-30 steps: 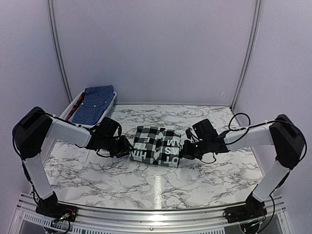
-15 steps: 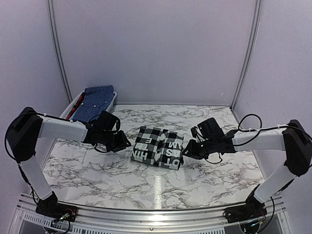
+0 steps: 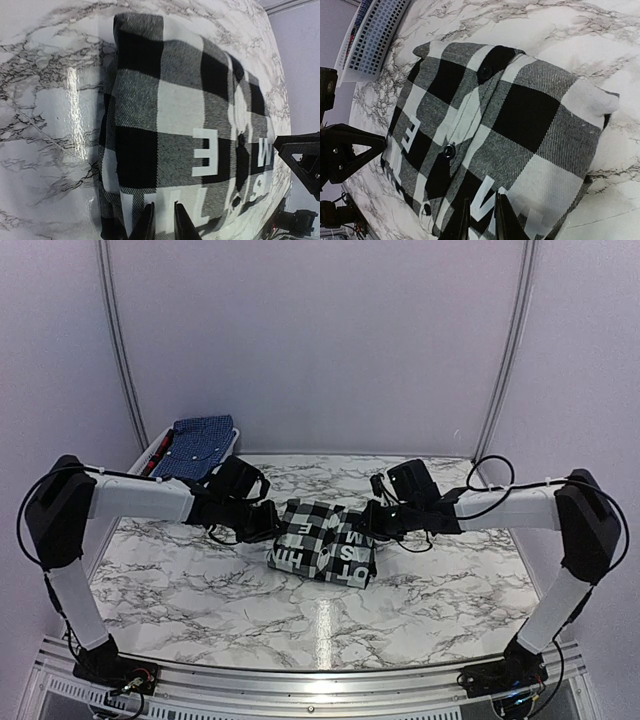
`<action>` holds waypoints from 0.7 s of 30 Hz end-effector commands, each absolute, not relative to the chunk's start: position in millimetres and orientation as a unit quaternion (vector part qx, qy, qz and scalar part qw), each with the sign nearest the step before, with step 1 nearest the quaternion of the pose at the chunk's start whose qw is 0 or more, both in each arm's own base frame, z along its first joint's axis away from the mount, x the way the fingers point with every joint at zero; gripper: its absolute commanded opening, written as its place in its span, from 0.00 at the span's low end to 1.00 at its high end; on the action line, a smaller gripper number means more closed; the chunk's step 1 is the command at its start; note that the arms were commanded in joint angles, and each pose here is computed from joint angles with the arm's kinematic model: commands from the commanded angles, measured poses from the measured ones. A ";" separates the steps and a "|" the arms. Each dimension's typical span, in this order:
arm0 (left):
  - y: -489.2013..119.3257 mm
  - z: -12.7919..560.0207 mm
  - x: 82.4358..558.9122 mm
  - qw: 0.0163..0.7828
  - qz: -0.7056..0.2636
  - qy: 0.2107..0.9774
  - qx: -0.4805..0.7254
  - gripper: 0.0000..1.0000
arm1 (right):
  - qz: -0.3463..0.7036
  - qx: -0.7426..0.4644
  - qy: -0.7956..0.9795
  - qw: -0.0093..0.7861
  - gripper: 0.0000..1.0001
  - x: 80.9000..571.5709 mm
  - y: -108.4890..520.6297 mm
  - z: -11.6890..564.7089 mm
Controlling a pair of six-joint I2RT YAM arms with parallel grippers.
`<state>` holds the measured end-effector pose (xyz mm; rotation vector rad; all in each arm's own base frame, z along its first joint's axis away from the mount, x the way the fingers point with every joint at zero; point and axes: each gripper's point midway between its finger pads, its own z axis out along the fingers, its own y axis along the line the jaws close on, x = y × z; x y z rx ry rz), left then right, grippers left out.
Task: Fold and stack the long sleeve shirts
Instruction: Adjust the square-folded shirt at the center of the board.
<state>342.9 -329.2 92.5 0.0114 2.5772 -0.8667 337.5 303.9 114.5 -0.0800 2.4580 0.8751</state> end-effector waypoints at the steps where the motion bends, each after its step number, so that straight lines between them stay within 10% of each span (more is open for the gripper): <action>1: -337.9 53.3 332.4 0.160 -0.320 0.933 0.027 0.13 | 0.345 -0.033 0.900 0.264 0.14 353.1 315.6 102.0; 9: -325.8 17.2 314.4 0.136 -0.311 0.940 0.024 0.13 | 0.326 0.002 0.919 0.223 0.14 351.8 282.1 41.0; 21: -317.2 66.0 325.6 0.190 -0.295 0.936 0.033 0.15 | 0.315 -0.053 0.910 0.264 0.15 311.4 318.4 119.2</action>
